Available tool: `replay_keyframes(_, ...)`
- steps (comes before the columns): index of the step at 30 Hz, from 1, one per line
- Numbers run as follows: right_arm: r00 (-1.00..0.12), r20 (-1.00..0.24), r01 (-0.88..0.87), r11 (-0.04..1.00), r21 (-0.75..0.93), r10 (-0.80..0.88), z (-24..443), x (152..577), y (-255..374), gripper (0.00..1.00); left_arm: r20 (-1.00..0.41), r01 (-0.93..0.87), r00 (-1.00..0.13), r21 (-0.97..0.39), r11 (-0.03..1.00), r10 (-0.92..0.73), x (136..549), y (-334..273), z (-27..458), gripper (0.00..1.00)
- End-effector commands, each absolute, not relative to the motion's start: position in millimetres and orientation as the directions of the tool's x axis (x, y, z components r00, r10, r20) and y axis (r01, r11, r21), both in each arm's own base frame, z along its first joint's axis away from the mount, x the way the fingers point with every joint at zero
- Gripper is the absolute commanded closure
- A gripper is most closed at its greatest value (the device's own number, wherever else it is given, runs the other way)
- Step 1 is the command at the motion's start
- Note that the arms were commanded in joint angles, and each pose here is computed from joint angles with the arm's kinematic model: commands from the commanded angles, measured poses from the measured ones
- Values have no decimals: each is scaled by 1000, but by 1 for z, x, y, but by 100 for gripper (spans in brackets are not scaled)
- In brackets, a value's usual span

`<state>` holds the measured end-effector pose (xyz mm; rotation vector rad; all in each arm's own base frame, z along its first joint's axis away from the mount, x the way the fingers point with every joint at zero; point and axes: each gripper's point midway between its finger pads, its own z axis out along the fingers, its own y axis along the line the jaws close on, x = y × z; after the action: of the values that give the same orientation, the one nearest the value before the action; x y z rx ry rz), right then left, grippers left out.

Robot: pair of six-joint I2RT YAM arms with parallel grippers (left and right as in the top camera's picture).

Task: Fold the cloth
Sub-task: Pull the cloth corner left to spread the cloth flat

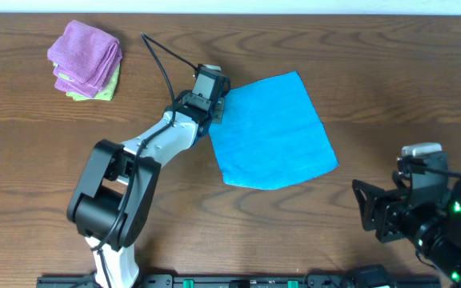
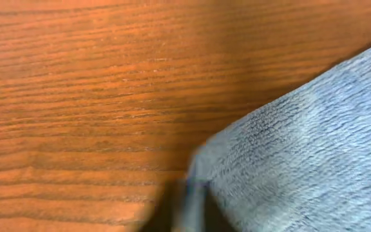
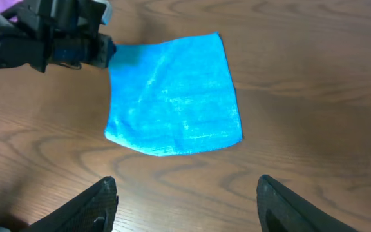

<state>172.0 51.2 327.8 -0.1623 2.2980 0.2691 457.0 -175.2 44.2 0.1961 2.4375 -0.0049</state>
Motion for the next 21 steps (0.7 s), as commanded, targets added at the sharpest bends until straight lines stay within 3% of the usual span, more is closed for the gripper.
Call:
replay_keyframes(1,-685,-726,-211,970,121,-58,323,178,52,30,-694,110,-713,27,994,98,463,-174,84,13)
replay_keyframes(2,-687,-724,-210,970,121,-59,322,179,52,30,-693,110,-714,28,994,99,461,-173,89,2)
replay_keyframes(7,-696,-715,-195,976,100,-66,319,186,49,28,-624,145,-772,16,989,123,425,-165,111,5)
replay_keyframes(11,-684,-714,-255,966,37,-153,318,188,49,24,-484,346,-848,-197,917,216,370,-201,111,5)
replay_keyframes(15,-718,-676,-258,966,33,-168,303,195,50,26,-385,421,-888,-453,786,253,329,-239,118,5)
replay_keyframes(17,-753,-637,-244,969,38,-164,284,202,49,42,-357,424,-896,-511,747,264,319,-246,121,5)
replay_keyframes(19,-790,-600,-203,978,57,-129,263,213,46,70,-328,415,-904,-506,756,276,312,-242,117,5)
replay_keyframes(20,-805,-584,-179,981,71,-105,252,220,45,92,-313,414,-906,-504,758,287,308,-240,115,5)
replay_keyframes(21,-818,-569,-160,983,86,-83,241,227,45,99,-296,407,-910,-495,767,292,305,-237,113,4)
